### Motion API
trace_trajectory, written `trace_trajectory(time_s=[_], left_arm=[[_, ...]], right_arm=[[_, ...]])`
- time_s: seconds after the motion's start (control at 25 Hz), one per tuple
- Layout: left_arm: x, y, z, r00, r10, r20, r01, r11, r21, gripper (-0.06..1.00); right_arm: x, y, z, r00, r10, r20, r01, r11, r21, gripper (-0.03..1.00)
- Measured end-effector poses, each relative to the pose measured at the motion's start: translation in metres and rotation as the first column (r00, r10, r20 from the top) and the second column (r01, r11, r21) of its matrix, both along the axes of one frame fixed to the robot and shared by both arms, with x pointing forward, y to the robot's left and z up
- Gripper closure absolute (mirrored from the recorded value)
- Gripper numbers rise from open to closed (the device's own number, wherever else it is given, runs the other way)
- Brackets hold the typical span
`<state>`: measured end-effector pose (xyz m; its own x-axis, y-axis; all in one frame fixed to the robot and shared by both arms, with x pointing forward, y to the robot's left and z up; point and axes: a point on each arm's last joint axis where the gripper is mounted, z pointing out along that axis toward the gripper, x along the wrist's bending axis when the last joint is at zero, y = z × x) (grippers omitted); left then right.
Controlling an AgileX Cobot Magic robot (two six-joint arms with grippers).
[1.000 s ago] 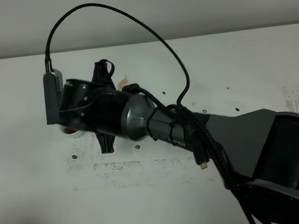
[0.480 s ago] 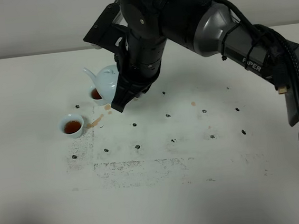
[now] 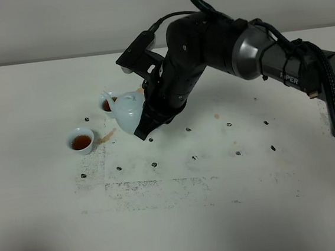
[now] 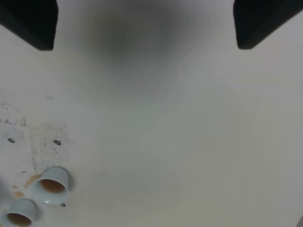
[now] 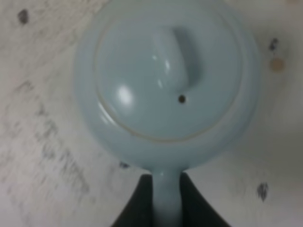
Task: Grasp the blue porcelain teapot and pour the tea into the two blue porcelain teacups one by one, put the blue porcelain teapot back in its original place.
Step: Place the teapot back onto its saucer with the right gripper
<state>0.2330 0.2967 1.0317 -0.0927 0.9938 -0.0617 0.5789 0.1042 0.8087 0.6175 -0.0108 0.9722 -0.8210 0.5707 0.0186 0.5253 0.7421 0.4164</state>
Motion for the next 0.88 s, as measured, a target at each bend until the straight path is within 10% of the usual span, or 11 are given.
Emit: trace_trajectory(time_s=[0.88], left_arm=[[0.000, 0.000, 0.000, 1.000, 0.000, 0.000, 0.000, 1.000, 0.000, 0.22]], right_arm=[[0.000, 0.001, -0.038, 0.999, 0.000, -0.040, 0.000, 1.000, 0.022, 0.93]])
